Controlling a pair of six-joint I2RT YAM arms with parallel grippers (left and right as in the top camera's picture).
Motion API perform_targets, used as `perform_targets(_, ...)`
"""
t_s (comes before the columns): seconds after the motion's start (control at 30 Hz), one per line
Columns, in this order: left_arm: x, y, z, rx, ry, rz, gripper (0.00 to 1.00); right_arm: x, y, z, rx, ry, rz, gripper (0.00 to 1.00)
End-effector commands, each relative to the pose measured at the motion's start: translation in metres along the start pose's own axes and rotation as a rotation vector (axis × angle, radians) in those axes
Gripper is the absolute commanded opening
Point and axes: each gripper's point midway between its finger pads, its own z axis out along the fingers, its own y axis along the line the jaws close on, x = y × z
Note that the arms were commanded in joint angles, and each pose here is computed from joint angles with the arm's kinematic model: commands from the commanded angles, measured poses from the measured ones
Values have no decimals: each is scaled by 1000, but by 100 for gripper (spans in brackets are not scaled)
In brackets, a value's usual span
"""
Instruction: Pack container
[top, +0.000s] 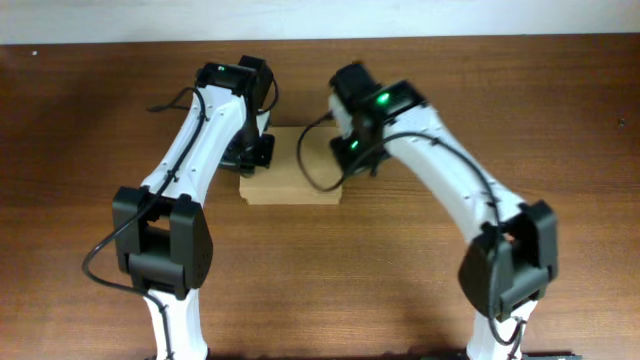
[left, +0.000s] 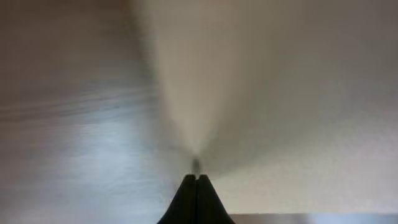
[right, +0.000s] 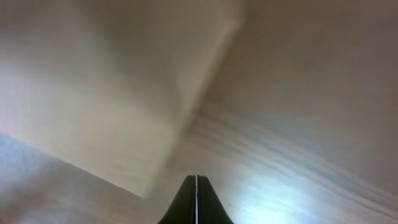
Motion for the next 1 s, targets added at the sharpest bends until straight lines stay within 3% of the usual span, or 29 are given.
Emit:
perform_targets(0.0, -29, 35, -57, -100, -165, -66, 2, -31, -61, -107, 128, -247, 103, 4)
perform_targets(0.2, -40, 83, -173, -229, -474, -172, 2, -20, -129, -174, 175, -336, 322, 4)
perform_targets(0.27, -39, 92, -193, -234, -532, -199, 11, -14, -141, -179, 174, -336, 394, 5)
perform_targets(0.3, -38, 96, -202, -233, -561, -212, 24, -11, -147, -180, 171, -331, 426, 11)
perform_targets(0.33, -38, 98, -207, -232, -578, -220, 49, -8, -149, -179, 162, -324, 438, 20)
perform_targets(0.37, -37, 101, -211, -232, -589, -228, 75, -6, -151, -179, 155, -316, 447, 39)
perform_targets(0.4, -37, 103, -213, -232, -597, -234, 100, -3, -152, -178, 149, -307, 453, 64)
perform_targets(0.43, -36, 105, -214, -233, -596, -239, 100, 1, -153, -178, 147, -294, 460, 86)
perform_targets(0.47, -35, 107, -213, -234, -592, -243, 100, 3, -154, -177, 148, -286, 464, 99)
perform_targets(0.97, -32, 112, -211, -234, -578, -251, 100, 6, -153, -176, 147, -270, 464, 99)
